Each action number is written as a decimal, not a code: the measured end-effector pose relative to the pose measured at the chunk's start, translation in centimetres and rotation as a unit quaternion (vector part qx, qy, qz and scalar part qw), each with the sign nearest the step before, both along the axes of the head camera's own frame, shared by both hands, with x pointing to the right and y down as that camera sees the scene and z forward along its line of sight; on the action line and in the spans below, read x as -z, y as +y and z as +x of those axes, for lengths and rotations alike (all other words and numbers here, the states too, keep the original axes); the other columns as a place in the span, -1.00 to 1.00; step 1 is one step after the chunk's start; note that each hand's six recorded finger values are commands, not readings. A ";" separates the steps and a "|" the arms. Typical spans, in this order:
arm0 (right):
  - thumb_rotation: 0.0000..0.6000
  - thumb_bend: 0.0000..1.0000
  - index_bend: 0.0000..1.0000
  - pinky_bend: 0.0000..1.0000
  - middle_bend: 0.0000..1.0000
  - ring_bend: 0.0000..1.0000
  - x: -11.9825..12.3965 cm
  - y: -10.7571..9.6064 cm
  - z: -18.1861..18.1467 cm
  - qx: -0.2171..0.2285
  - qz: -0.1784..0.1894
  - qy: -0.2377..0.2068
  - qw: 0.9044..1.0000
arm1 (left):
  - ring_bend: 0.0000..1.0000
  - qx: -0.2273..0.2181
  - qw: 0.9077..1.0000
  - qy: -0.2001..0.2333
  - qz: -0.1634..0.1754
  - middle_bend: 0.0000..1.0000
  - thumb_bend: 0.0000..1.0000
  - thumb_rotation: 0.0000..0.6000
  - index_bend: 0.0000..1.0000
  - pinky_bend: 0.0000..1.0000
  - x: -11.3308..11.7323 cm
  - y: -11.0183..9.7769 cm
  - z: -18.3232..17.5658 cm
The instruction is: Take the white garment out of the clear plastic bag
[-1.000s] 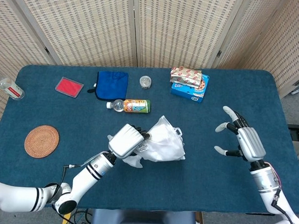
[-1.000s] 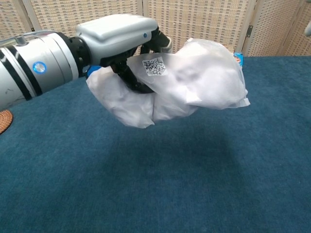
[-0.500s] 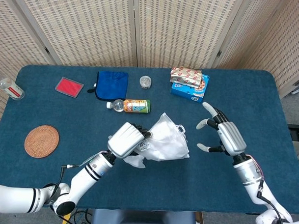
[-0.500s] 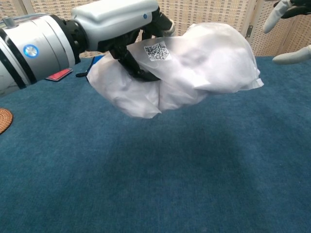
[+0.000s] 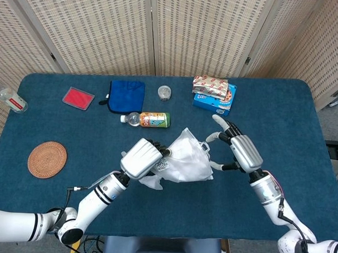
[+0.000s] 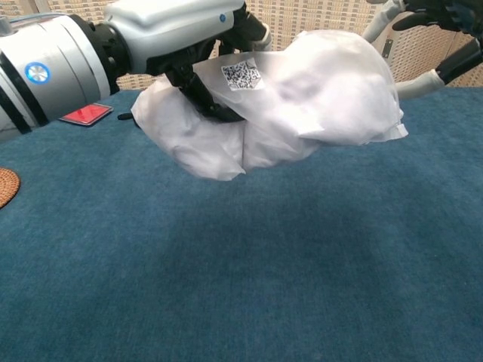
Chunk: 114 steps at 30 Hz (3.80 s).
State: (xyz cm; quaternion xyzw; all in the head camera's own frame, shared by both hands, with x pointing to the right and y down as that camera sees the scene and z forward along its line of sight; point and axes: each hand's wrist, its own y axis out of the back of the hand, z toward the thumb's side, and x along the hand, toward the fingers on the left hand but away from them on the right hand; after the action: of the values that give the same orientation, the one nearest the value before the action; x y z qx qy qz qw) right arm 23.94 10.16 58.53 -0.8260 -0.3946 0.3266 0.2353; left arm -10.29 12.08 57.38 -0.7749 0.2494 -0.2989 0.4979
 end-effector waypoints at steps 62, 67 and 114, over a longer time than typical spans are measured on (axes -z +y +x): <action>1.00 0.22 0.66 -0.87 -0.67 -1.00 -1.7 0.5 -4.3 0.014 -0.033 -0.043 0.998 | 0.17 0.026 0.999 0.012 -0.024 0.20 -0.38 1.00 -0.05 0.44 0.2 -0.3 -1.2; 1.00 0.25 0.70 -0.87 -0.66 -1.00 -2.2 0.6 -4.3 0.011 -0.037 -0.041 0.998 | 0.14 0.023 0.999 0.002 -0.033 0.19 -0.38 1.00 -0.08 0.44 -0.4 -0.1 -1.4; 1.00 0.29 0.75 -0.87 -0.64 -1.00 -8.5 1.9 -6.0 0.041 -0.087 0.023 0.995 | -0.61 0.023 0.984 -0.130 -0.119 -0.79 -0.96 1.00 -0.92 -0.12 -5.3 3.9 -6.0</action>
State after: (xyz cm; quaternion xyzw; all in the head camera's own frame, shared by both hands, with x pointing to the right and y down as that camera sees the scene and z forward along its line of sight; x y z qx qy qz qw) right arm 17.92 12.07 67.06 -0.8511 -0.3247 0.3687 0.1852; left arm -16.34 15.99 62.73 -0.7774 0.1632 -0.4361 0.4229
